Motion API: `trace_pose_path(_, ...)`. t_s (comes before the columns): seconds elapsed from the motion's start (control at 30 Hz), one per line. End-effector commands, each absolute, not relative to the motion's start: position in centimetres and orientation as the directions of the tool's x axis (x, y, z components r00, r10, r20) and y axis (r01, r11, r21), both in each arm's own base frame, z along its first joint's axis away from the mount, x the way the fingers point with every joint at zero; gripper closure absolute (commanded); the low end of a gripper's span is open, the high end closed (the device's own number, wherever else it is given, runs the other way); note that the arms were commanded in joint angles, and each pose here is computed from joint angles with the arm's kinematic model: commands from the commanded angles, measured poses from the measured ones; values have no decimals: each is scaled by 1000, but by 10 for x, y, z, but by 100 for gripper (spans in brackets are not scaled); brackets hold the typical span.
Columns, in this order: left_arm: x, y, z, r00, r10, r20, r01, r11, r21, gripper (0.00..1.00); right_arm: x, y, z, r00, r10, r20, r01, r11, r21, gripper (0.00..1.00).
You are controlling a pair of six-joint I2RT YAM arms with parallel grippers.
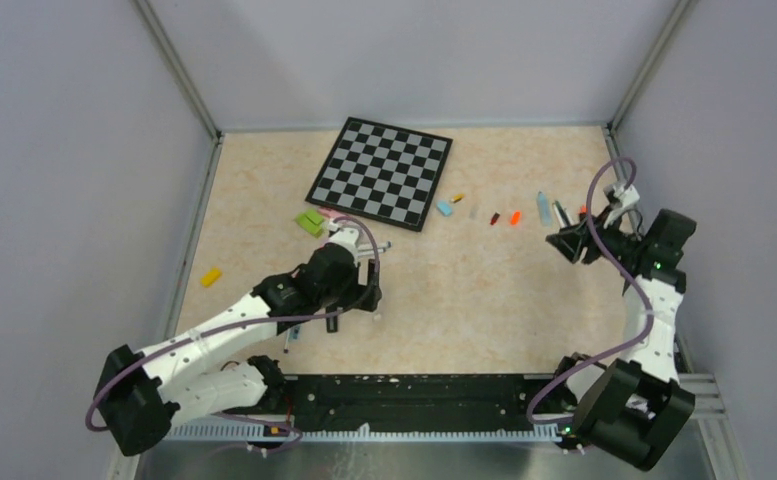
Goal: Open the pen caps
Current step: Pick up the pen from the center of the board.
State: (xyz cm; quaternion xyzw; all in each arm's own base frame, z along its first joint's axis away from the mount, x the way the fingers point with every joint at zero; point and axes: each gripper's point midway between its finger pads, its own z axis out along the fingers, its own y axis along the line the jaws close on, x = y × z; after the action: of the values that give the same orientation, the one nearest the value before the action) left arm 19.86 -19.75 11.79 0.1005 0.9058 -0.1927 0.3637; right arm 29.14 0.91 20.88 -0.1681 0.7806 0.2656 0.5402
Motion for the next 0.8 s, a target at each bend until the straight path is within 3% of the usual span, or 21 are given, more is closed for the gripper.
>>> trace_pose_path(0.0, 207, -184, 107, -746, 132, -653, 286, 949, -134, 1, 271, 38, 221, -233, 54, -971, -670, 715, 201, 53)
trace_pose_path(0.2, 224, -172, 96, -755, 145, -640, 202, 979, -16, 5, 271, 38, 224, -233, 64, -970, -668, 715, 207, 53)
trace_pose_path(0.47, 196, -144, 63, -810, -18, -587, 17, 998, -55, 15, 271, 37, 223, -249, 64, -966, -658, 721, 217, 53)
trace_pose_path(0.77, 190, -134, 42, -807, -97, -582, -57, 995, -87, 15, 271, 38, 221, -253, 69, -965, -657, 720, 224, 53)
